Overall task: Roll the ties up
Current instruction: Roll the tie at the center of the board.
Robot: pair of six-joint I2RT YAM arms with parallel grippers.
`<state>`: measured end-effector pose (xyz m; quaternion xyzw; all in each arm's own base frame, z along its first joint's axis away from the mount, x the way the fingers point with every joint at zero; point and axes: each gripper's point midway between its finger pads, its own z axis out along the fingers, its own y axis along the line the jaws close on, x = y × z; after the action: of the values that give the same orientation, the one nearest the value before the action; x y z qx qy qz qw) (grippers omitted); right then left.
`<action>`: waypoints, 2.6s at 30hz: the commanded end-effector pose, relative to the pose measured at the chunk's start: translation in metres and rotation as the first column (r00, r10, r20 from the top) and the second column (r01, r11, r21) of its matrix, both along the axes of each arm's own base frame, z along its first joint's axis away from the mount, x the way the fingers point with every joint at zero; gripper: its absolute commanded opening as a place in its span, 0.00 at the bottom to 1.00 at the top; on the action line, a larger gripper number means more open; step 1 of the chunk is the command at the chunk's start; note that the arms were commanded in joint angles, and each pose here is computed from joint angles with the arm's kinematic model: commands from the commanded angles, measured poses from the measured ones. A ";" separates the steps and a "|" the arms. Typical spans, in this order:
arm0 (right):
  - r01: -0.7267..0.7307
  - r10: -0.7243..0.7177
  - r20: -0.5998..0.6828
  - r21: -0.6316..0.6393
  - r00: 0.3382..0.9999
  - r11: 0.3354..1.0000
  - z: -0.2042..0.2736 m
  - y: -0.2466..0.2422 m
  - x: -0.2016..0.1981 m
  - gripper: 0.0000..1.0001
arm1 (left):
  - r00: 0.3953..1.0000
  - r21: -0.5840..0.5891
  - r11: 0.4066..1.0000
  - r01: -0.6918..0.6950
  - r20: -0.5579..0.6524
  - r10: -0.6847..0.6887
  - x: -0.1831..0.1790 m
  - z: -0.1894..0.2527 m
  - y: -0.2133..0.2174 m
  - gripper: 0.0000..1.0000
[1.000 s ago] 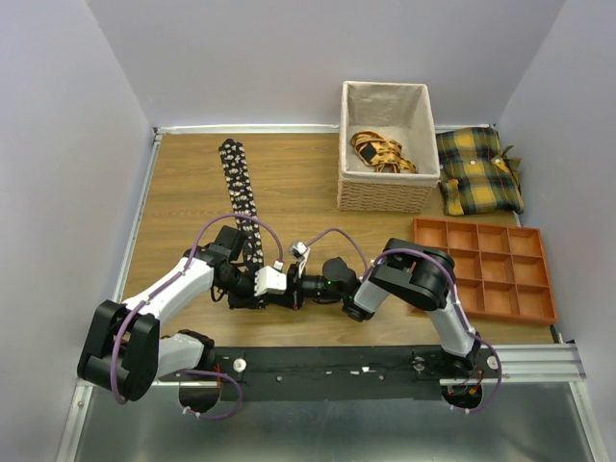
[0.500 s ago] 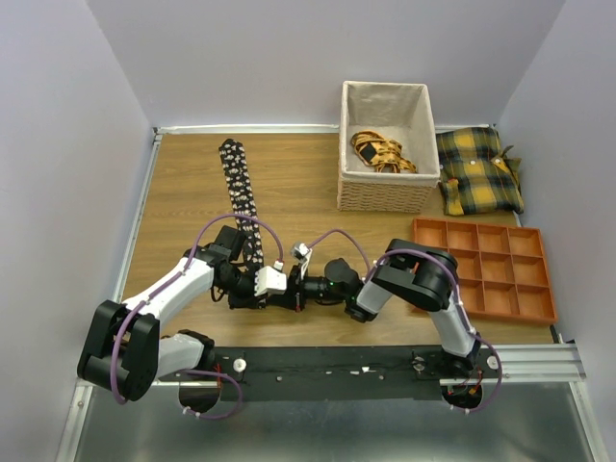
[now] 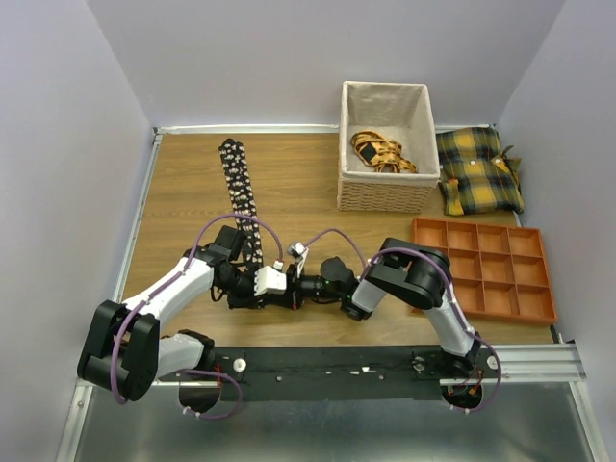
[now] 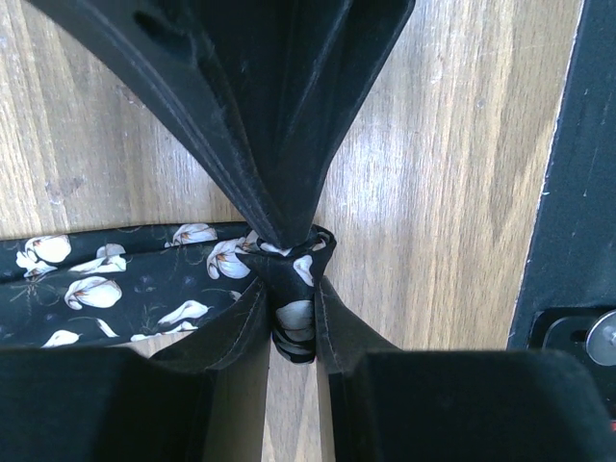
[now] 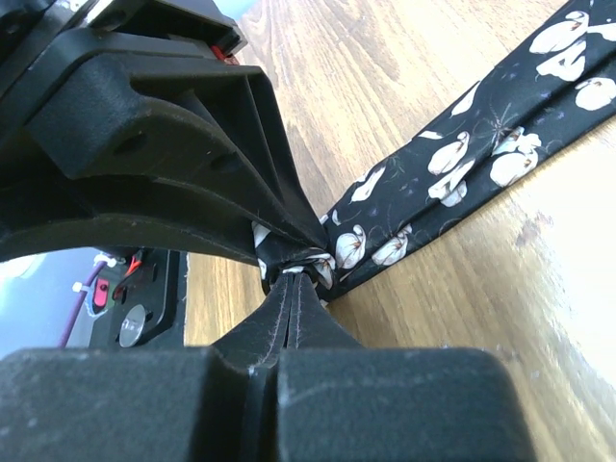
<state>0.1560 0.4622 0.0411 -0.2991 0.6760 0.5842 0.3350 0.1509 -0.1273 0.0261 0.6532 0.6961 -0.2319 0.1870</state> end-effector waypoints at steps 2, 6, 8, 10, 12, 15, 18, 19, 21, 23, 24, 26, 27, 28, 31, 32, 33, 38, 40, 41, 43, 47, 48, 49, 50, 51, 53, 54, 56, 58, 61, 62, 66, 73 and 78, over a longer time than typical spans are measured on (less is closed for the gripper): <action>-0.042 0.042 -0.022 -0.017 0.999 0.999 -0.014 0.012 -0.001 0.01 | 0.999 -0.020 0.999 -0.031 0.023 0.032 0.011 0.004 -0.006 0.30; -0.047 0.047 -0.006 0.002 0.999 0.999 -0.006 0.023 0.004 0.01 | 0.998 -0.020 0.999 -0.048 0.031 0.048 0.015 0.004 -0.006 0.31; -0.051 0.051 -0.002 0.004 0.999 0.999 -0.005 0.024 0.005 0.01 | 0.998 -0.020 0.999 -0.048 0.032 0.049 0.015 0.004 -0.007 0.31; -0.055 0.055 0.004 0.010 0.998 0.998 -0.004 0.024 0.004 0.01 | 0.998 -0.021 0.998 -0.054 0.032 0.055 0.016 0.004 -0.007 0.32; -0.068 0.068 0.016 0.015 0.998 0.998 -0.001 0.024 0.002 0.01 | 0.997 -0.017 0.998 -0.064 0.040 0.065 0.019 0.004 -0.007 0.32; -0.072 0.072 0.016 0.003 0.997 0.997 -0.003 0.019 -0.001 0.01 | 0.996 -0.018 0.997 -0.080 0.039 0.081 0.020 0.004 -0.007 0.32; -0.007 0.008 0.030 -0.017 1.000 1.000 -0.003 -0.001 0.001 0.08 | 0.998 -0.021 0.998 -0.053 0.033 0.054 0.015 0.004 -0.006 0.31; 0.009 -0.009 0.053 0.001 0.999 1.000 0.008 -0.005 0.002 0.14 | 0.998 -0.023 0.998 -0.050 0.036 0.051 0.015 0.005 -0.007 0.31; 0.022 -0.020 0.091 -0.024 0.996 0.999 0.003 -0.020 -0.001 0.27 | 0.998 -0.026 0.998 -0.049 0.033 0.050 0.014 0.005 -0.007 0.30; 0.011 -0.010 0.129 -0.005 0.992 1.000 0.013 -0.025 -0.005 0.36 | 0.999 -0.031 0.999 -0.042 0.029 0.043 0.014 0.006 -0.008 0.30; -0.003 0.004 0.160 -0.011 0.987 1.000 0.012 -0.029 -0.009 0.43 | 0.999 -0.029 0.999 -0.030 0.022 0.031 0.011 0.006 -0.008 0.30; -0.011 0.010 0.228 0.003 0.974 1.000 0.022 -0.032 -0.009 0.48 | 1.000 -0.031 0.999 -0.012 0.013 0.013 0.009 0.006 -0.008 0.30; -0.001 0.003 0.305 -0.007 0.952 1.000 0.022 -0.032 -0.006 0.50 | 1.000 -0.029 1.000 -0.005 0.000 0.005 0.007 0.006 -0.008 0.30; 0.007 0.003 0.344 -0.027 0.939 1.000 0.019 -0.035 -0.005 0.50 | 1.000 -0.033 0.999 0.003 0.001 -0.003 0.007 0.007 -0.009 0.30; 0.044 -0.018 0.538 -0.035 0.843 0.998 0.024 -0.034 0.002 0.51 | 1.000 -0.046 0.999 0.022 -0.015 -0.023 0.004 0.009 -0.011 0.30; 0.051 -0.025 0.579 -0.029 0.815 0.998 0.027 -0.034 0.003 0.52 | 0.999 -0.052 0.998 0.023 -0.023 -0.024 0.002 0.010 -0.011 0.30; 0.041 -0.004 0.672 -0.040 0.740 0.998 0.028 -0.032 0.002 0.53 | 0.999 -0.060 0.998 0.026 -0.038 -0.028 -0.001 0.011 -0.012 0.30; 0.010 0.078 0.785 -0.107 0.615 0.994 0.020 -0.023 -0.004 0.57 | 0.997 -0.078 0.996 0.033 -0.066 -0.038 -0.002 0.014 -0.015 0.30; 0.019 0.092 0.811 -0.126 0.578 0.992 0.016 -0.023 -0.005 0.60 | 0.996 -0.111 0.993 0.039 -0.074 -0.048 -0.003 0.018 -0.020 0.30; 0.022 0.099 0.818 -0.135 0.566 0.991 0.013 -0.023 -0.005 0.60 | 0.996 -0.121 0.992 0.040 -0.076 -0.050 -0.004 0.018 -0.021 0.30; 0.019 0.129 0.833 -0.166 0.538 0.986 0.009 -0.019 -0.006 0.60 | 0.996 -0.135 0.990 0.034 -0.073 -0.044 -0.003 0.018 -0.023 0.30; 0.026 0.128 0.826 -0.170 0.549 0.985 0.008 -0.011 -0.003 0.60 | 0.996 -0.138 0.990 0.040 -0.075 -0.051 -0.004 0.018 -0.024 0.30; 0.024 0.137 0.821 -0.180 0.554 0.983 0.005 -0.009 -0.003 0.60 | 0.996 -0.137 0.990 0.044 -0.076 -0.055 -0.005 0.018 -0.024 0.30; 0.026 0.137 0.819 -0.183 0.557 0.983 0.006 -0.003 0.000 0.60 | 0.996 -0.137 0.990 0.041 -0.078 -0.052 -0.005 0.018 -0.023 0.30; 0.023 0.141 0.817 -0.185 0.559 0.982 0.004 -0.001 0.000 0.60 | 0.996 -0.138 0.990 0.041 -0.079 -0.052 -0.004 0.018 -0.024 0.30; 0.015 0.147 0.816 -0.188 0.559 0.982 0.002 0.001 0.000 0.60 | 0.995 -0.138 0.990 0.041 -0.080 -0.052 -0.004 0.018 -0.024 0.30; -0.011 0.165 0.816 -0.191 0.554 0.981 0.002 0.005 -0.003 0.60 | 0.996 -0.138 0.990 0.041 -0.077 -0.052 -0.005 0.018 -0.024 0.30; -0.021 0.174 0.816 -0.194 0.551 0.981 0.002 0.006 -0.006 0.60 | 0.996 -0.141 0.989 0.042 -0.075 -0.053 -0.005 0.019 -0.024 0.30; -0.037 0.198 0.807 -0.214 0.556 0.976 -0.005 0.001 -0.010 0.60 | 0.996 -0.142 0.989 0.044 -0.070 -0.054 -0.005 0.019 -0.024 0.30; -0.071 0.227 0.809 -0.225 0.543 0.972 -0.007 -0.003 -0.017 0.59 | 0.996 -0.143 0.989 0.043 -0.067 -0.053 -0.004 0.019 -0.024 0.30; -0.126 0.278 0.799 -0.250 0.533 0.960 -0.015 -0.010 -0.030 0.59 | 0.996 -0.143 0.989 0.039 -0.071 -0.050 -0.004 0.019 -0.024 0.30; -0.127 0.284 0.796 -0.257 0.535 0.958 -0.016 -0.012 -0.030 0.59 | 0.996 -0.142 0.989 0.040 -0.072 -0.051 -0.004 0.019 -0.024 0.30; -0.104 0.290 0.796 -0.279 0.532 0.955 -0.023 -0.017 -0.029 0.59 | 0.996 -0.141 0.989 0.040 -0.074 -0.051 -0.004 0.019 -0.024 0.30; -0.025 0.246 0.826 -0.271 0.507 0.962 -0.015 -0.008 -0.011 0.59 | 0.995 -0.136 0.990 0.048 -0.082 -0.059 -0.005 0.018 -0.024 0.30; -0.025 0.237 0.819 -0.263 0.522 0.964 -0.013 0.005 -0.007 0.59 | 0.995 -0.139 0.989 0.047 -0.080 -0.058 -0.005 0.018 -0.024 0.30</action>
<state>0.1439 0.4553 0.0327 -0.6293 0.4565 0.3220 0.5403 0.1454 -0.1429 0.0366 0.6449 0.6810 -0.2936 0.1848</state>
